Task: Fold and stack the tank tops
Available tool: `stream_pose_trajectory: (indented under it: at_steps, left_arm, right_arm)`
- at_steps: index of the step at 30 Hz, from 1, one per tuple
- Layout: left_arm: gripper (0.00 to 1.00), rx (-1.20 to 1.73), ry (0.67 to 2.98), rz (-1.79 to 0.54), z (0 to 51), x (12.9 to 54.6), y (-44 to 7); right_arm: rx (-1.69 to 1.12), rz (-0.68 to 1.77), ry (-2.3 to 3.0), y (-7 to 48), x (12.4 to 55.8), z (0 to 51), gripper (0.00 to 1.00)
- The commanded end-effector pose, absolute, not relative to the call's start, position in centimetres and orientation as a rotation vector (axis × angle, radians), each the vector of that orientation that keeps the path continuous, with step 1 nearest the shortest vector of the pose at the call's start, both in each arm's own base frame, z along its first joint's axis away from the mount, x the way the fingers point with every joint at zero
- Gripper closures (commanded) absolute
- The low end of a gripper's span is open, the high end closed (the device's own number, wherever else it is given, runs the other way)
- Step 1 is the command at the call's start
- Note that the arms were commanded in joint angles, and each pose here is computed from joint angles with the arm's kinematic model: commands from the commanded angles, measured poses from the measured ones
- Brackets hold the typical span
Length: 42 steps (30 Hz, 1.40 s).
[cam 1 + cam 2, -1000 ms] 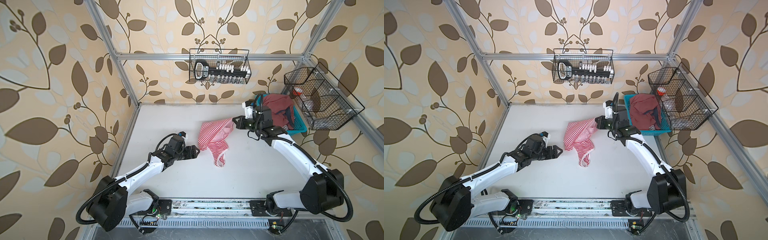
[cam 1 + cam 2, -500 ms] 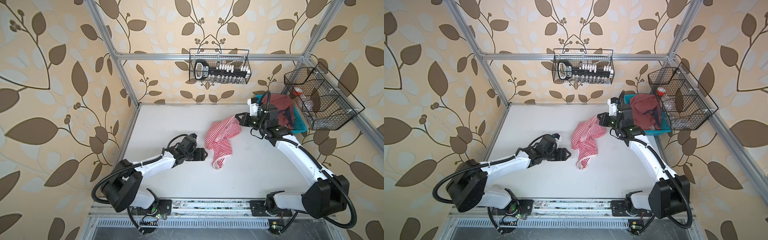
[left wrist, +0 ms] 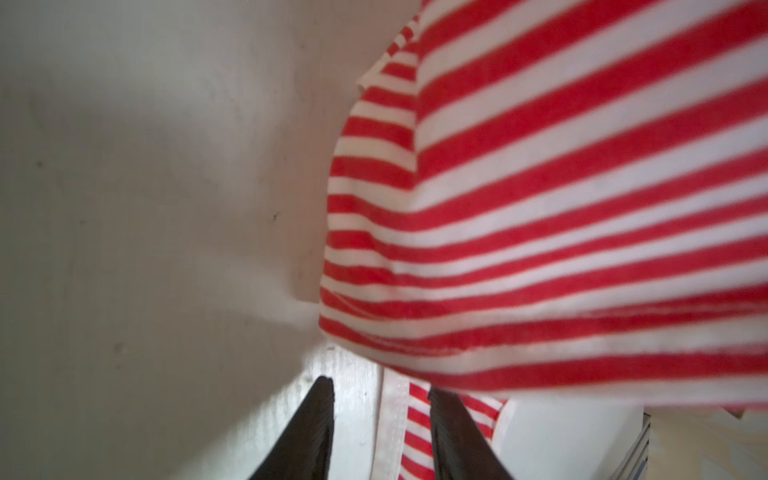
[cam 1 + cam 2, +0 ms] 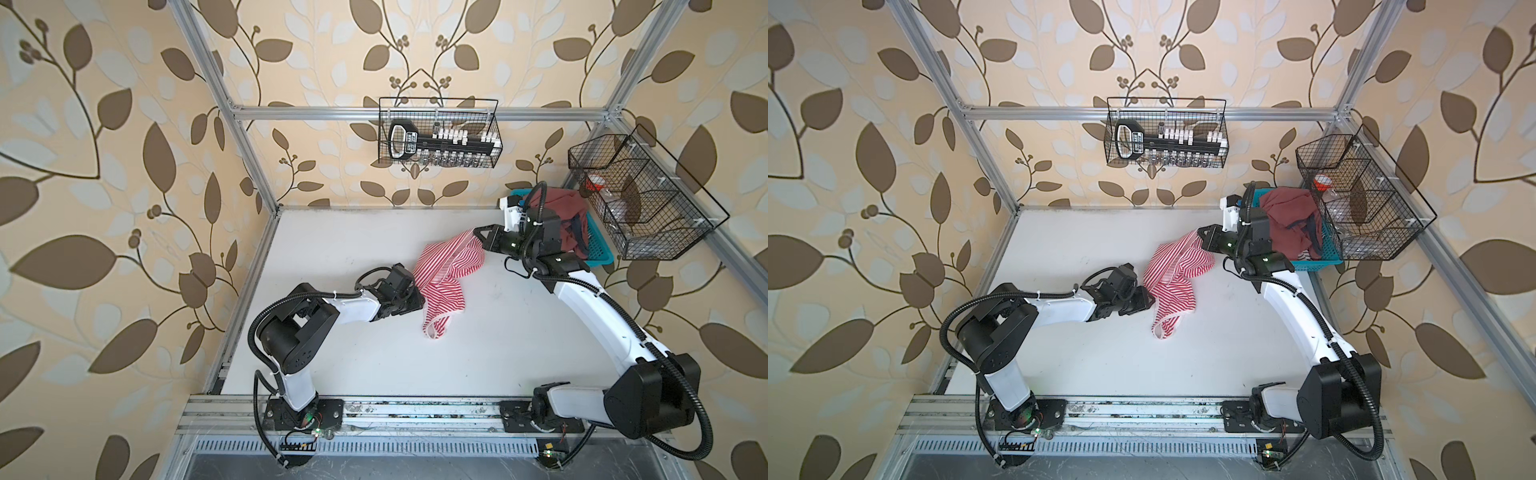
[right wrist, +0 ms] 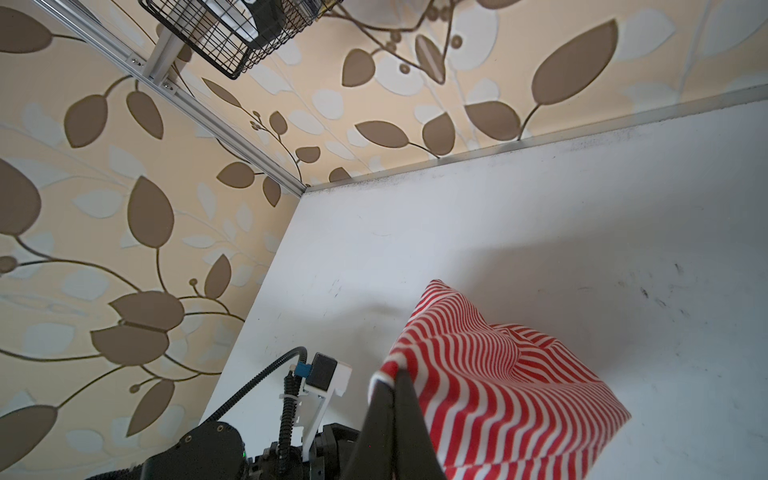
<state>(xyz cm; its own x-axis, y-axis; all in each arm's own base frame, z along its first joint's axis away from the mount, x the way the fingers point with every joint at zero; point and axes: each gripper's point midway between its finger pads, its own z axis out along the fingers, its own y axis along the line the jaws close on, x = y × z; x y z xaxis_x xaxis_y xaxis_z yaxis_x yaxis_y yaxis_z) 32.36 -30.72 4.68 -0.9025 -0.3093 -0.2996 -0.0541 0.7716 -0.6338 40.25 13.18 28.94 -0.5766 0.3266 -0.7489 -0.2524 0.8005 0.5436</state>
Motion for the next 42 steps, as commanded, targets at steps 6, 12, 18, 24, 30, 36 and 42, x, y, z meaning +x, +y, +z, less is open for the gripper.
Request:
stream_pose_trajectory:
  at_steps: [6, 12, 18, 24, 30, 36, 42]
  left_arm:
    - [0.62, -0.592, 2.471, -1.043, 5.3, 33.9, -32.6]
    - [0.62, -0.776, 2.398, -1.08, 6.0, 35.1, -33.4]
    - [0.62, -0.822, 2.396, -1.049, 5.8, 36.5, -34.1]
    - [0.65, -0.847, 2.423, -0.962, 4.9, 37.0, -33.9]
    - [0.67, -0.856, 2.422, -0.869, 4.5, 36.8, -32.4]
    - [0.66, -0.833, 2.432, -0.875, 4.1, 37.5, -33.4]
    - [0.65, -0.823, 2.453, -0.878, 3.3, 38.0, -34.3]
  right_arm:
    - [0.051, 0.792, 1.992, 12.7, 39.8, 30.3, 1.0]
    - [0.063, 0.804, 1.984, 12.5, 39.7, 30.2, 1.0]
    - [0.063, 0.811, 1.984, 12.5, 39.5, 30.0, 1.0]
    - [0.066, 0.812, 1.975, 12.1, 39.4, 30.3, 1.0]
    - [0.064, 0.816, 1.968, 11.9, 39.2, 30.7, 1.0]
    - [0.058, 0.826, 1.97, 12.0, 39.2, 30.6, 1.0]
    - [0.055, 0.825, 1.978, 12.0, 38.9, 30.4, 1.0]
